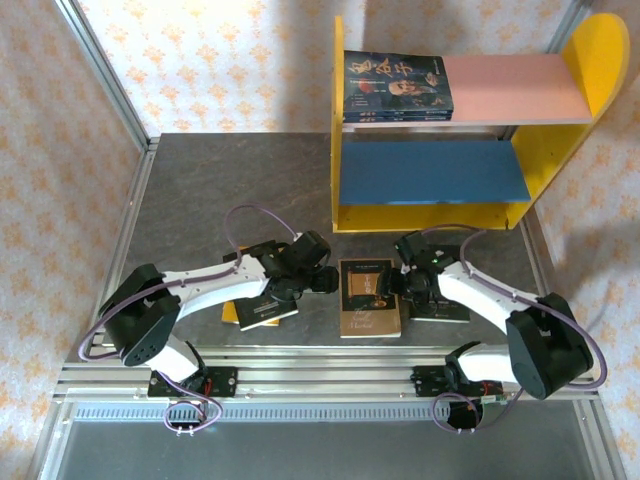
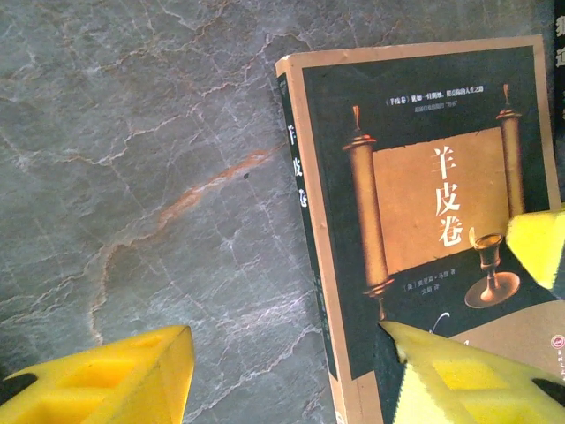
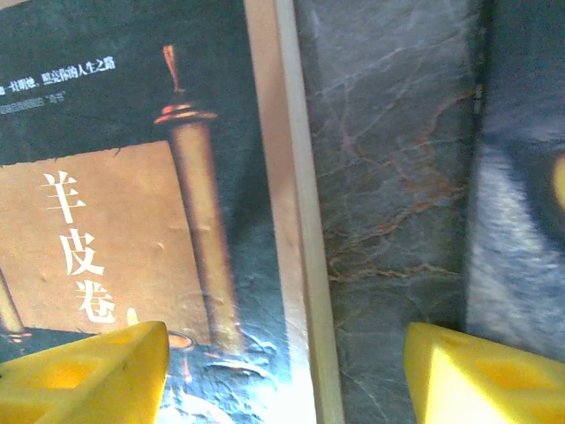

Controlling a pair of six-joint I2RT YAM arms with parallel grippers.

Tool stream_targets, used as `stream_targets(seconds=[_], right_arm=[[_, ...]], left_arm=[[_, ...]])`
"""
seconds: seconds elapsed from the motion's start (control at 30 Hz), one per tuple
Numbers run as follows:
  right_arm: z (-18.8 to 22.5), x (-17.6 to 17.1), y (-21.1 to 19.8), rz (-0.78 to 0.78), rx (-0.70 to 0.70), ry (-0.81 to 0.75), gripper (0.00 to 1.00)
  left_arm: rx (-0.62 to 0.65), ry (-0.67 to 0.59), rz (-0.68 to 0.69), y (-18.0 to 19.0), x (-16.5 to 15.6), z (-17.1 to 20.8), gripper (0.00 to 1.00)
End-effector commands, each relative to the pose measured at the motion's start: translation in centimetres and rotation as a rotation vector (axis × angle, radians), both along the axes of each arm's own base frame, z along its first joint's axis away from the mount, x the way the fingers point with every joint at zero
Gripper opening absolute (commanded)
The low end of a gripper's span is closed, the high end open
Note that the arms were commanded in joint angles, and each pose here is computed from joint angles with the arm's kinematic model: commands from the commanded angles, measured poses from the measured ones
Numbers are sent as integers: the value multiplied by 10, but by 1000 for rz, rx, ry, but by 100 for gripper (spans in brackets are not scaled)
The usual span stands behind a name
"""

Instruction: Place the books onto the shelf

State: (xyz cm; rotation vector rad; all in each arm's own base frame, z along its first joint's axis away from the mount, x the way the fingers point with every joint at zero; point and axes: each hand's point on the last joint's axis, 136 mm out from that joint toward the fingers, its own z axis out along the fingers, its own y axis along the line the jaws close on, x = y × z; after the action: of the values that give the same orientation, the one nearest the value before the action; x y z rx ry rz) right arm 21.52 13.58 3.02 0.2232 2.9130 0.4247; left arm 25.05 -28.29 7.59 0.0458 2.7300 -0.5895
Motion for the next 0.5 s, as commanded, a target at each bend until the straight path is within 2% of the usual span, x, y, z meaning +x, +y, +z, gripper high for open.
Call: stream_targets(seconds=[0.0,0.3,0.47], right_arm=[[-2,4,8,-1,17,-1,70],[-13,4,20,18,42,25,66],[-21,-1,36,21,107,43,65]], left_arm=[[-26,6,-8,-11,1,-2,57],[-29,53,-4,-15,-2,-22,56],[-22,73,-7,-16,-4,-29,56]])
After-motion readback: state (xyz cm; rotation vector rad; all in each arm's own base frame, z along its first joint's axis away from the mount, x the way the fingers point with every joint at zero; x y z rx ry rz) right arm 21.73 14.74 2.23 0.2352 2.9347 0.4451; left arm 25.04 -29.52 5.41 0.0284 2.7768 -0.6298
